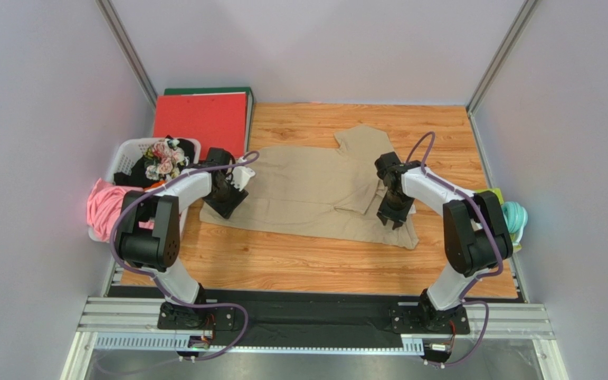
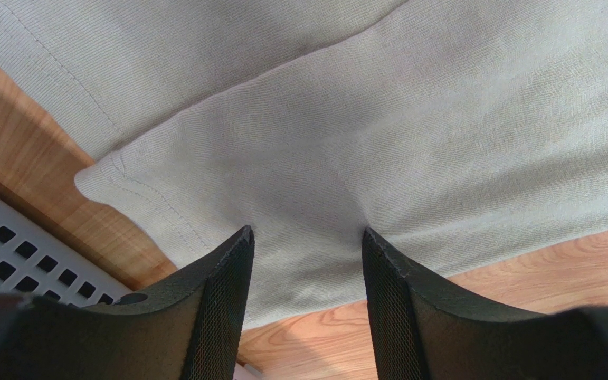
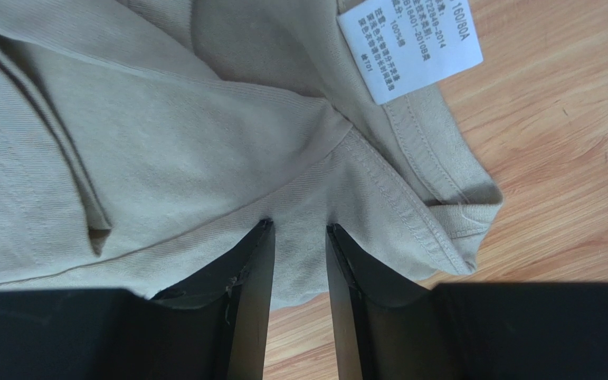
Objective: Fold and stack the t-shirts
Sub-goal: Fold the tshirt
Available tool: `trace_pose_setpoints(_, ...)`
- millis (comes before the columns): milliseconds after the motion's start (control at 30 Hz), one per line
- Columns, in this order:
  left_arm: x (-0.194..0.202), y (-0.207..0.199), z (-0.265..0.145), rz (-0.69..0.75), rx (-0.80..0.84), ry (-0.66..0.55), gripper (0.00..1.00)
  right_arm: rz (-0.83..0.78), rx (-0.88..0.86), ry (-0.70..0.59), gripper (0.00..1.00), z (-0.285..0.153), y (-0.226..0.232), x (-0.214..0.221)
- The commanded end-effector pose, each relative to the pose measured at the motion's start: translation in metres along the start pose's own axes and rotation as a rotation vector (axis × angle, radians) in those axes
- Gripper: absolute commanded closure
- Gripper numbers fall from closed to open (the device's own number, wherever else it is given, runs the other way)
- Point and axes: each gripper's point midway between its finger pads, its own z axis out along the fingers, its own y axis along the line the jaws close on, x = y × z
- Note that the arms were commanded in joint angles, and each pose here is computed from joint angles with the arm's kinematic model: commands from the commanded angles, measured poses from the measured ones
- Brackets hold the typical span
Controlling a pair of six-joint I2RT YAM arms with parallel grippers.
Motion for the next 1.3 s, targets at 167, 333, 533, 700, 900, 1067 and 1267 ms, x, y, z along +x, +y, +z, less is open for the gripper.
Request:
trace_pose_setpoints(167, 0.032, -0.002, 0.0, 0.027, 0.012, 0.096, 0.41, 0.038, 0.043, 0.008, 0.65, 0.021, -0.005, -0.002)
trace_pose_setpoints(333, 0.038, -0.018, -0.017, 0.07, 0.073, 0.066, 0.41, 0.056, 0.096, 0.007, 0.65, 0.026, -0.028, -0.006)
trace_pose_setpoints(533, 0.051, -0.038, -0.034, 0.09, 0.139, 0.051, 0.41, 0.077, 0.118, -0.01, 0.65, 0.023, -0.045, -0.013)
trace_pose_setpoints(700, 0.05, -0.04, -0.031, 0.074, 0.147, 0.051, 0.41, 0.079, 0.12, -0.024, 0.65, 0.017, -0.046, -0.017)
trace_pose_setpoints(900, 0.038, -0.031, -0.035, 0.061, 0.122, 0.032, 0.41, 0.082, 0.106, -0.113, 0.65, -0.019, -0.038, -0.042)
trace_pose_setpoints(1067, 0.018, -0.021, -0.048, 0.051, 0.095, -0.014, 0.41, 0.055, -0.004, -0.141, 0.64, -0.05, -0.002, -0.052)
trace_pose_setpoints(1267, -0.008, -0.014, -0.062, 0.011, 0.112, -0.06, 0.41, -0.03, -0.066, -0.102, 0.64, -0.047, 0.047, -0.034)
